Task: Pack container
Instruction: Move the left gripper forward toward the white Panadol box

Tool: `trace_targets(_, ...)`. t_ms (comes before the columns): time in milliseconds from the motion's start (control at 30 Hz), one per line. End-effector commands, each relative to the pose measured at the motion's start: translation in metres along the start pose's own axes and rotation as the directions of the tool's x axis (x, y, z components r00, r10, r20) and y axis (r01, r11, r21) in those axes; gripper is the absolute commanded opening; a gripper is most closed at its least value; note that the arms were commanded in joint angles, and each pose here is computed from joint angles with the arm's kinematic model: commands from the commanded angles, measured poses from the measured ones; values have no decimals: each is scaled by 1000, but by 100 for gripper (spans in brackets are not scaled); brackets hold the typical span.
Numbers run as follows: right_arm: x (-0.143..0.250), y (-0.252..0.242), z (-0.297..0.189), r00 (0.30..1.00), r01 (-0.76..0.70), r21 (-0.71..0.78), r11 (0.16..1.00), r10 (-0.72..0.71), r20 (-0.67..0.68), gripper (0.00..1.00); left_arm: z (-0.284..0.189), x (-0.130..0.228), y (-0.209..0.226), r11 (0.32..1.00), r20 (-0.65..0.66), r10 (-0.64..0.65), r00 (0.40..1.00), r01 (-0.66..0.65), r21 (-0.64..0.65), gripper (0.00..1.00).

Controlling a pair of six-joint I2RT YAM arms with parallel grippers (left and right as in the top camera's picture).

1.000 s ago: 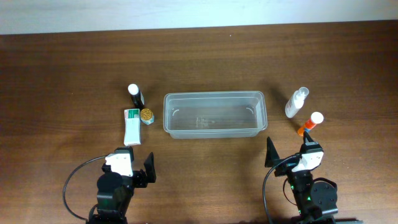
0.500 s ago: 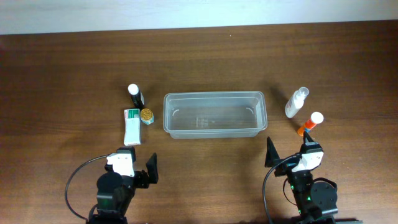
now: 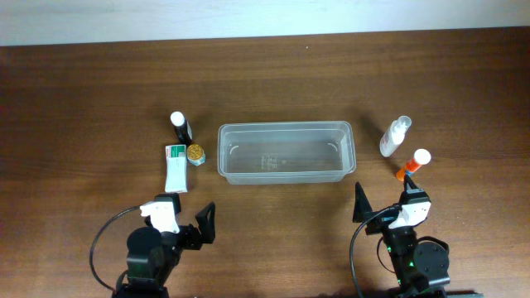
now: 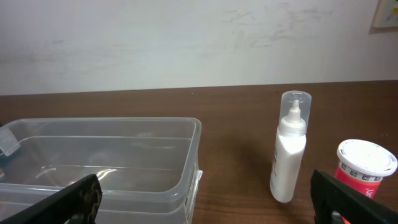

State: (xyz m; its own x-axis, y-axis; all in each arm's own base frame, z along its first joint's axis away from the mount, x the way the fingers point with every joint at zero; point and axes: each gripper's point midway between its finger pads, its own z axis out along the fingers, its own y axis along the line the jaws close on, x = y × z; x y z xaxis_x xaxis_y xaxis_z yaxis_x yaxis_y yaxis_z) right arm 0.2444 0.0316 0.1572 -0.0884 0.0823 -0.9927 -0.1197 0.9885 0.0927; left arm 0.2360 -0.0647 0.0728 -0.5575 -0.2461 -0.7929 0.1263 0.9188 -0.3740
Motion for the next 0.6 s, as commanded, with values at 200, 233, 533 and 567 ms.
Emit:
trace_targets(200, 2, -2, 0, 1000, 7, 6, 1000, -7, -2, 98, 4, 17, -6, 997, -102, -69, 992, 72, 29, 99)
trace_targets(233, 2, -2, 0, 1000, 7, 6, 1000, -7, -2, 98, 4, 13, -9, 997, -88, -65, 994, 69, 45, 99)
trace_targets(533, 2, -2, 0, 1000, 7, 6, 1000, -7, -2, 98, 1, -22, -40, 978, 34, -47, 998, 39, 207, 100)
trace_targets(567, 2, -2, 0, 1000, 7, 7, 1000, -7, -2, 98, 0, -22, -43, 974, 33, -44, 999, 35, 225, 99)
